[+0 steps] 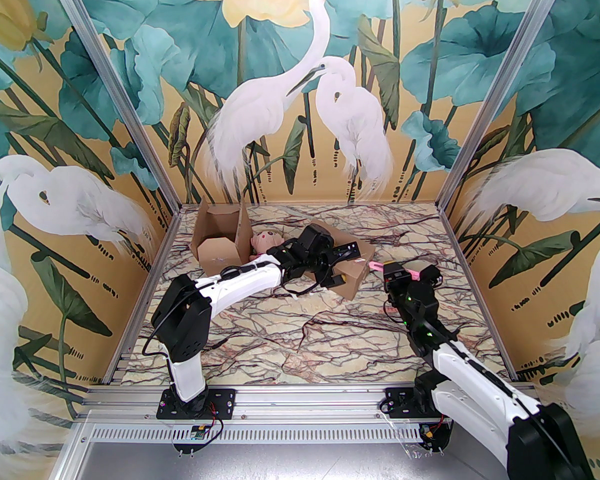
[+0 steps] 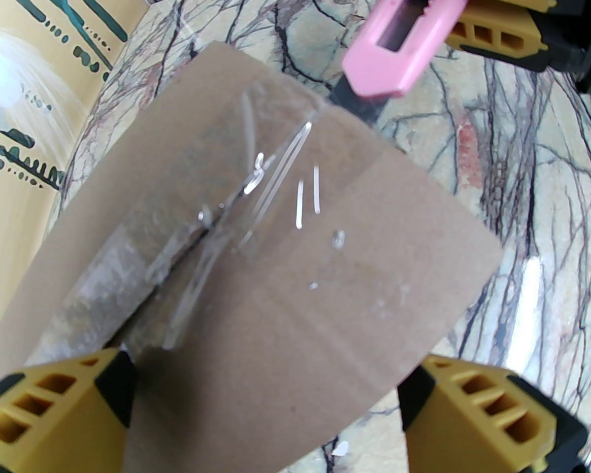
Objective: Unpack the express box
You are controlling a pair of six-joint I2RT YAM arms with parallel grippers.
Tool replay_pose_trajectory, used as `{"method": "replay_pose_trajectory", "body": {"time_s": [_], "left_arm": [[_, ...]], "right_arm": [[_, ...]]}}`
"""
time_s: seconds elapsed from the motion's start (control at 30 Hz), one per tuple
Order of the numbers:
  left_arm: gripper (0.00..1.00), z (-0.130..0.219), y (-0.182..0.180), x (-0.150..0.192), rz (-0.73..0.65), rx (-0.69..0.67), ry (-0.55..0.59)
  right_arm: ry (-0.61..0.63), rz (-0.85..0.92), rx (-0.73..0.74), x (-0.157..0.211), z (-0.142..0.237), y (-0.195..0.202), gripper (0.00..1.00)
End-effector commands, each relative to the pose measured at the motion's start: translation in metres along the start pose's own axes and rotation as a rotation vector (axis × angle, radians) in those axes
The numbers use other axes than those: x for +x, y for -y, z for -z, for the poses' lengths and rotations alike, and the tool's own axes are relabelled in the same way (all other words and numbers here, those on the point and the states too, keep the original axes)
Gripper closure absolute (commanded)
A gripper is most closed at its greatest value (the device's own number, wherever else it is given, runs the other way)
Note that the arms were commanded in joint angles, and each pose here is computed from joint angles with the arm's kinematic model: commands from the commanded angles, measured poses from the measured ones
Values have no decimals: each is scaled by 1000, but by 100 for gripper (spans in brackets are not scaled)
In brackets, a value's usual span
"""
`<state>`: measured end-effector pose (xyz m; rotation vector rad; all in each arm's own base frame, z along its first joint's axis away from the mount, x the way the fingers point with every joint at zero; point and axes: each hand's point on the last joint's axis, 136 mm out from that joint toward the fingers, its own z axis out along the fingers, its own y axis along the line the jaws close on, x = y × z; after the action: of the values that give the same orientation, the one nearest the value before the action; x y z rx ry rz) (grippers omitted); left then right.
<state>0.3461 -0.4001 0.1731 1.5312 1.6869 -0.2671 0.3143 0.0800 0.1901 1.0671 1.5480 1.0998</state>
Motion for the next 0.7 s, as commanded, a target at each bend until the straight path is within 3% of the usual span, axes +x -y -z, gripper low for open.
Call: {"method": "replay_pose_trajectory", "body": {"time_s": [0.0, 0.27, 0.67], "left_arm": [[9, -6, -48, -7, 120, -174, 32], [11, -11, -53, -2, 139, -175, -5], [11, -11, -50, 12, 145, -176, -48]], "right_arm": [[-241, 40, 21, 48, 16, 6, 100], [-302, 37, 7, 58, 15, 6, 100], [-279, -26, 18, 47, 29, 4, 100]]}}
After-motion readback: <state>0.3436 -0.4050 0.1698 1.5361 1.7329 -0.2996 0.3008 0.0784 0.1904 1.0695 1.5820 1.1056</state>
